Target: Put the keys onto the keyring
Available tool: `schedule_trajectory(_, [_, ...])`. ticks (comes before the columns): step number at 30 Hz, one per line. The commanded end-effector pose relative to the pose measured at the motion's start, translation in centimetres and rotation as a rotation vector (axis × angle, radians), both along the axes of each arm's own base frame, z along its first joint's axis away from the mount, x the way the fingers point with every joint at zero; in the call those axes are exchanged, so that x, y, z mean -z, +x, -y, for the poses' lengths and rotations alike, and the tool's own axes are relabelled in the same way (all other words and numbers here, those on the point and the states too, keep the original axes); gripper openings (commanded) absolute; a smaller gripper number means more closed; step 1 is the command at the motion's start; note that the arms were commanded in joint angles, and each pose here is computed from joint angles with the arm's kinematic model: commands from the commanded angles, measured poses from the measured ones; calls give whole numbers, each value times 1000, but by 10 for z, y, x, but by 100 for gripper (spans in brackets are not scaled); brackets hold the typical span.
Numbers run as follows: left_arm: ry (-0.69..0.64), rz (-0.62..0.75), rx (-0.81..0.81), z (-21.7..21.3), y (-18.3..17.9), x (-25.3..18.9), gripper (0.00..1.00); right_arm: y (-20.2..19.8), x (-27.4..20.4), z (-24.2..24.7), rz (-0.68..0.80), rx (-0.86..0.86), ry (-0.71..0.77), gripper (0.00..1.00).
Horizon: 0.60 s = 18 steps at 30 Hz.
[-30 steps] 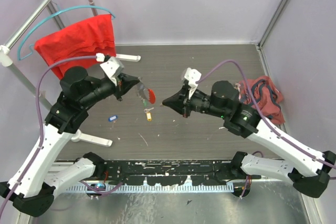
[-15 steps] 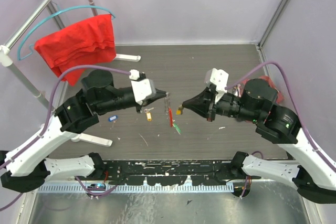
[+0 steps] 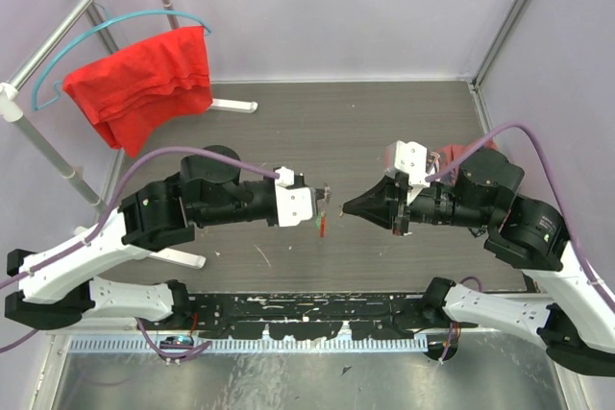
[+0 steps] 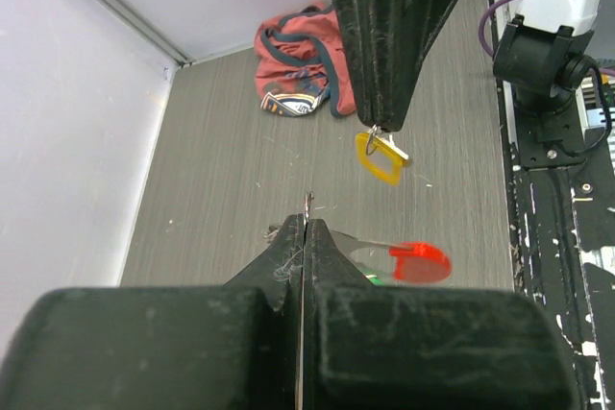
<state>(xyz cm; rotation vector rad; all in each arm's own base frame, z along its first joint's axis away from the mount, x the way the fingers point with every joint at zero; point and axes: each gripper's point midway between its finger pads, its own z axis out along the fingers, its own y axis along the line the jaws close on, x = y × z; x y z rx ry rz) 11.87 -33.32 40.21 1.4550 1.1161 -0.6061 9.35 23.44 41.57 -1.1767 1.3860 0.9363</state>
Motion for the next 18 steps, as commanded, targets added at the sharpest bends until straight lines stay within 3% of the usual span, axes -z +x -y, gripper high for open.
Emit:
schedule_trajectory(1, [-41,63,-42,-11,3,-19,0,0,-16,-8,28,-32,35,1])
schedule_trajectory(18, [-62,67,-46,-16,1,-20,0,16,-29,-22,50,8,125,1])
